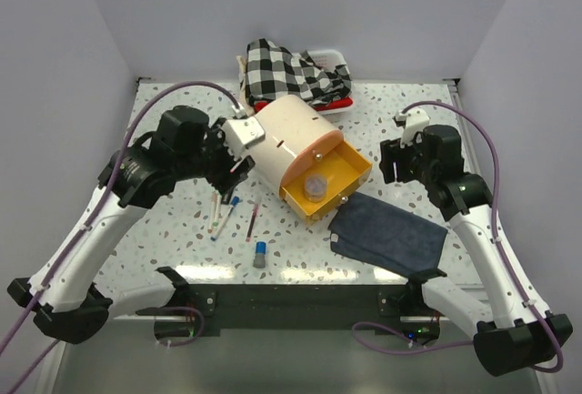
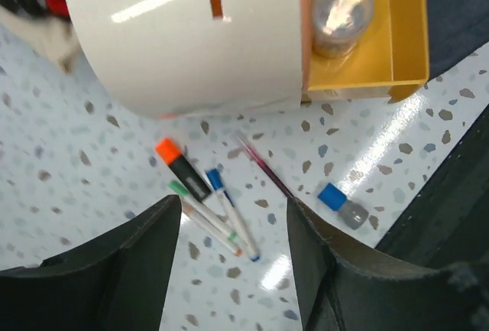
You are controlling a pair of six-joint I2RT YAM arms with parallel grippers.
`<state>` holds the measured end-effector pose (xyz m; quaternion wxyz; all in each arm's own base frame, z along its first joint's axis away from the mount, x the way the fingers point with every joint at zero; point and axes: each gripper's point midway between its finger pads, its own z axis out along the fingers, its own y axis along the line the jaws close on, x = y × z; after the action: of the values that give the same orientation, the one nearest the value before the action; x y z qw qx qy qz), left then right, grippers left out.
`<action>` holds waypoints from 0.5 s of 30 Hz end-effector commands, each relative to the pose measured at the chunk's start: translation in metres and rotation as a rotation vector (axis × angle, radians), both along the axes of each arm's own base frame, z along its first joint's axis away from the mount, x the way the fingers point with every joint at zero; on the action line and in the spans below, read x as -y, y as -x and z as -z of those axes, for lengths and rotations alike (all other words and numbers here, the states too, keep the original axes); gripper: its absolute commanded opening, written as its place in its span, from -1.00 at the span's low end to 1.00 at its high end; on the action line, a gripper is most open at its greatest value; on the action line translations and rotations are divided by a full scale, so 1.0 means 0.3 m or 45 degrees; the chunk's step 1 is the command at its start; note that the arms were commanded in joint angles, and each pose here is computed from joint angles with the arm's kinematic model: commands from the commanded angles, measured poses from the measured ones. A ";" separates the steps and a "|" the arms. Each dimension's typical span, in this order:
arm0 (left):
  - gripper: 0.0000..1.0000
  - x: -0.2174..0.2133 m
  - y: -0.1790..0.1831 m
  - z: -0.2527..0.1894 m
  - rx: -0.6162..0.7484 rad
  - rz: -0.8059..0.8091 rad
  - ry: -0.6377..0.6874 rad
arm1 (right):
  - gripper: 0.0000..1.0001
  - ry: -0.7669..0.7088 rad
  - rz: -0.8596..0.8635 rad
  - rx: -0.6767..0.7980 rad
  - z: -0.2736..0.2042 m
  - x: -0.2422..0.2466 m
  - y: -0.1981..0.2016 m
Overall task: Sort the stationery into containers
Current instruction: Pick up the stationery from the center of the board.
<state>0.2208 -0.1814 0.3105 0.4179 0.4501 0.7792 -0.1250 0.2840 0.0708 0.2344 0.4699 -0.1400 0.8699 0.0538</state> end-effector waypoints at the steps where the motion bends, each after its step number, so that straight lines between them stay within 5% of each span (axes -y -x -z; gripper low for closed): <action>1: 0.17 0.000 0.043 0.251 -0.523 -0.263 0.181 | 0.32 0.025 0.109 0.022 -0.029 0.049 -0.011; 5: 0.06 -0.022 0.051 0.423 -0.725 -0.440 0.186 | 0.29 0.050 0.153 0.004 -0.020 0.077 0.000; 15: 0.40 -0.085 0.135 0.718 -1.059 -0.817 0.140 | 0.28 0.100 0.173 -0.040 0.021 0.100 0.019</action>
<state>0.1751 -0.1490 0.1028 0.1149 0.1482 0.9641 -0.1879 0.2788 0.0487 0.2248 0.4492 -0.1111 0.8865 0.0055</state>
